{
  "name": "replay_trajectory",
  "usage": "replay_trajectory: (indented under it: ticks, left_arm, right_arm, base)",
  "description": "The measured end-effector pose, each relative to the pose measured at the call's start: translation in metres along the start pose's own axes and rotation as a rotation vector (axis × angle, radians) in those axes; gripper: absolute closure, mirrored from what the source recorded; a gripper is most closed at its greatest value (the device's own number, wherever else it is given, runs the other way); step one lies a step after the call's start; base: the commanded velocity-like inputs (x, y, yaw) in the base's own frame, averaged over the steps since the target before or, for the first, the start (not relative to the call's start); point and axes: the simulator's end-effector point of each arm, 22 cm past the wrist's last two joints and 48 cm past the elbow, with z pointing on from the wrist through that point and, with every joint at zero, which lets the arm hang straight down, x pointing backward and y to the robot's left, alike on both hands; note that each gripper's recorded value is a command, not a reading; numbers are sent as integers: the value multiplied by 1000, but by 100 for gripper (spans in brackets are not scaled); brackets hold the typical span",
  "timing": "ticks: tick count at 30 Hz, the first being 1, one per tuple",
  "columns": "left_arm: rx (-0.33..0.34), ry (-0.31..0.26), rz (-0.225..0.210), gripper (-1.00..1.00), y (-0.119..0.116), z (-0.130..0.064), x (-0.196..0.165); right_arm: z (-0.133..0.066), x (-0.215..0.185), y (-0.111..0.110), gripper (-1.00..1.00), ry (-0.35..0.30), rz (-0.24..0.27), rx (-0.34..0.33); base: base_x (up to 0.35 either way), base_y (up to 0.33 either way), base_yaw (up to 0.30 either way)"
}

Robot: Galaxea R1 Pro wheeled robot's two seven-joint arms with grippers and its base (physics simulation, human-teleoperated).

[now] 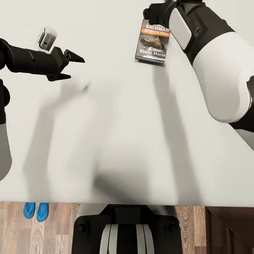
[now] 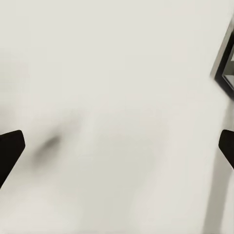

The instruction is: In the bedroom, move the book from the bed onto either nightstand, and place the two sandals side by side next to the bed.

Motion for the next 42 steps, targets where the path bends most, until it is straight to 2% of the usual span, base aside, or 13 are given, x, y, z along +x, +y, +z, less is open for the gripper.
replay_trajectory:
  ticks: [3,9,16,19,24,29,42]
  left_arm:
    - [0,0,0,-100,0,0,0]
    - [13,-49,22,-100,-6,-21,-23]
    - [21,-86,45,-100,-11,-36,-35]
    - [31,-88,49,-100,-14,-39,-36]
    - [58,-82,51,-100,-22,-42,-35]
    - [76,-78,52,-100,-27,-45,-35]
    - [72,-77,51,-100,-20,-43,-35]
  right_arm:
    - [0,0,0,-100,0,0,0]
    - [0,-17,-4,-100,-32,-69,-7]
    - [-2,-38,5,-100,-71,-153,-32]
    - [-3,-48,3,-100,-95,-178,-13]
    - [-3,-47,-6,-100,-79,-208,32]
    - [-3,-41,-9,-100,-45,-213,50]
    - [0,-39,-8,-100,-50,-218,51]
  base:
    - [0,0,0]
    - [0,0,0]
    - [0,0,0]
    - [0,0,0]
    - [0,0,0]
    - [0,0,0]
    - [0,0,0]
